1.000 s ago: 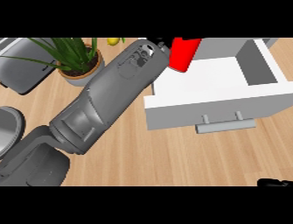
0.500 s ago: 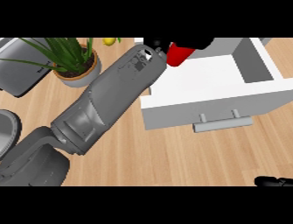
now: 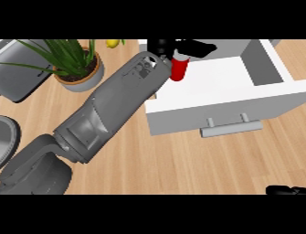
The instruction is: Pick up the can, place it into the drawer and close the drawer
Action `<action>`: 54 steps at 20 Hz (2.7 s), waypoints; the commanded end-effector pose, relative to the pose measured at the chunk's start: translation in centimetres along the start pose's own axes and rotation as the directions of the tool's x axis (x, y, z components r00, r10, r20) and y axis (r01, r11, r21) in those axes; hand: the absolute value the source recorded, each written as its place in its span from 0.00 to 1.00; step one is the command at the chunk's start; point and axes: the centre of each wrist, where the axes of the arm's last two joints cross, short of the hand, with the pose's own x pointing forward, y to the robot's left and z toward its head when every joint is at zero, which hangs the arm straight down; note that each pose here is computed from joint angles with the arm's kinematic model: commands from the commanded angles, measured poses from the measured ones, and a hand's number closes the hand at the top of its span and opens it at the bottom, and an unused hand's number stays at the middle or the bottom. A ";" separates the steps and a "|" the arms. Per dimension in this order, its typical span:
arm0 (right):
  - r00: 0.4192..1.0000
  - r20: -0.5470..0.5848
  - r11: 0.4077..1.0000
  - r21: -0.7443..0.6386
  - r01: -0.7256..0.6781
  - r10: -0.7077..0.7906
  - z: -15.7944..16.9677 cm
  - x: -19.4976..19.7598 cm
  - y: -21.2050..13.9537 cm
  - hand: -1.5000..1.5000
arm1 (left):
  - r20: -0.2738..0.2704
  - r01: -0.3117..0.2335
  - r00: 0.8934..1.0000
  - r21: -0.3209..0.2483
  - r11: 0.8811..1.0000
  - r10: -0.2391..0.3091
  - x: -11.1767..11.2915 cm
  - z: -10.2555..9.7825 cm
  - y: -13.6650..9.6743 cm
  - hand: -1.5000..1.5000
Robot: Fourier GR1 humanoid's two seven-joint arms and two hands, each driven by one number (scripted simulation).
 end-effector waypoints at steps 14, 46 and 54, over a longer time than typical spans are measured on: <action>0.894 0.211 0.911 0.040 -0.411 0.394 -1.1 2.7 0.9 0.00 | -0.016 -0.155 0.988 0.017 0.988 0.156 2.0 0.1 -0.4 0.00; 0.449 0.112 0.444 0.067 -0.894 0.887 -8.3 -12.4 7.6 0.00 | -0.021 -0.159 0.987 0.077 0.984 0.161 3.8 -2.0 8.1 0.00; 0.359 0.097 0.354 0.062 -0.933 0.928 -11.2 -15.2 7.1 0.00 | -0.042 -0.153 0.987 0.060 0.986 0.155 2.6 -0.1 8.9 0.00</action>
